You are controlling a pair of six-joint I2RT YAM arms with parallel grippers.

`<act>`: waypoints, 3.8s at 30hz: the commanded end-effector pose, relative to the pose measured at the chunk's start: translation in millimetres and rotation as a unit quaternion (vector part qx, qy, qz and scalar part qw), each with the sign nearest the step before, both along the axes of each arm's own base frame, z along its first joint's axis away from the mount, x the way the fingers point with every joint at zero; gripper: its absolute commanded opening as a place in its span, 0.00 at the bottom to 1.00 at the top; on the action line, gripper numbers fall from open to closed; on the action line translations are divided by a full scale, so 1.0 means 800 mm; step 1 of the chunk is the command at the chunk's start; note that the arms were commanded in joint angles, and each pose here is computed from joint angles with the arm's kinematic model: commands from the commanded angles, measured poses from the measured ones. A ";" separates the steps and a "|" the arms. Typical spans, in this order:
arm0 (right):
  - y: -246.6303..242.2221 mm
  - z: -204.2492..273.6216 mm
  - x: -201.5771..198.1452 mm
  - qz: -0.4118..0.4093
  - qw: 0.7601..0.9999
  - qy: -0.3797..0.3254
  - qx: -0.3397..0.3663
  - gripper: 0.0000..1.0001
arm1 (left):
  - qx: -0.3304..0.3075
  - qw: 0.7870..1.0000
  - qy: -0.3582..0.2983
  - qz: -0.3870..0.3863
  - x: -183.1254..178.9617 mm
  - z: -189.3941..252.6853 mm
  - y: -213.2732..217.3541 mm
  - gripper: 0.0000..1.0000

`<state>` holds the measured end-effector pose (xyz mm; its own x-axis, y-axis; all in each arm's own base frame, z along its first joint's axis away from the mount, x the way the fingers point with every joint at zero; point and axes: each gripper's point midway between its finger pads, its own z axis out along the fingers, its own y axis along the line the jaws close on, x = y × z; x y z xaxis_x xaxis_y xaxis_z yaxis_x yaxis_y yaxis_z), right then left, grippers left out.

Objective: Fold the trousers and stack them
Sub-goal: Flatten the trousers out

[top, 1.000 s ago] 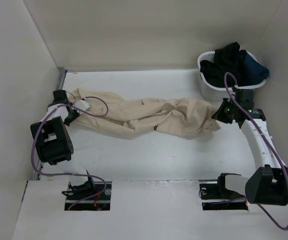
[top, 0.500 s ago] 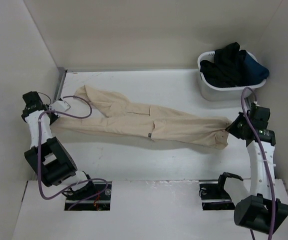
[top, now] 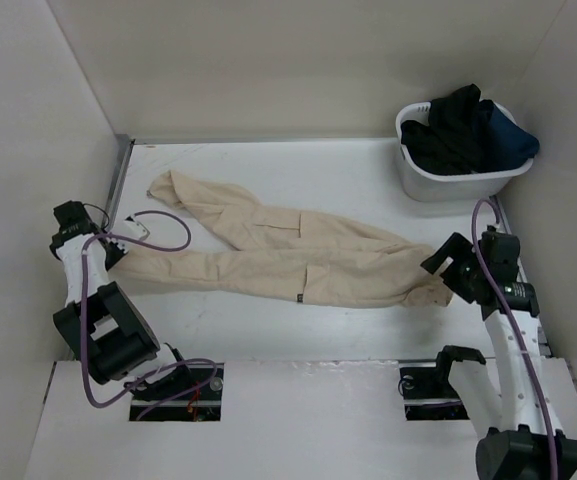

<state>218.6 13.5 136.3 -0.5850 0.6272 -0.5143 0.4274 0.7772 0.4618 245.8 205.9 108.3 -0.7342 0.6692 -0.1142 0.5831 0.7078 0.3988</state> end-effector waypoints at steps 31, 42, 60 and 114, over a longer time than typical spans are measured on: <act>0.001 0.332 0.175 0.068 0.956 -0.274 0.076 0.01 | 0.027 0.882 -0.470 0.010 0.198 0.367 0.011 0.04; 0.028 0.278 0.095 0.093 0.948 -0.282 0.112 0.01 | 0.043 0.910 -0.410 0.041 0.116 0.291 0.046 0.04; 0.108 0.513 -0.065 0.232 0.812 -0.535 0.024 0.04 | 0.002 0.768 -0.629 0.121 0.058 0.527 0.090 0.05; -0.082 0.060 -0.058 0.055 0.964 0.170 -0.196 0.05 | 0.009 0.985 -0.170 0.019 0.020 0.036 0.061 0.03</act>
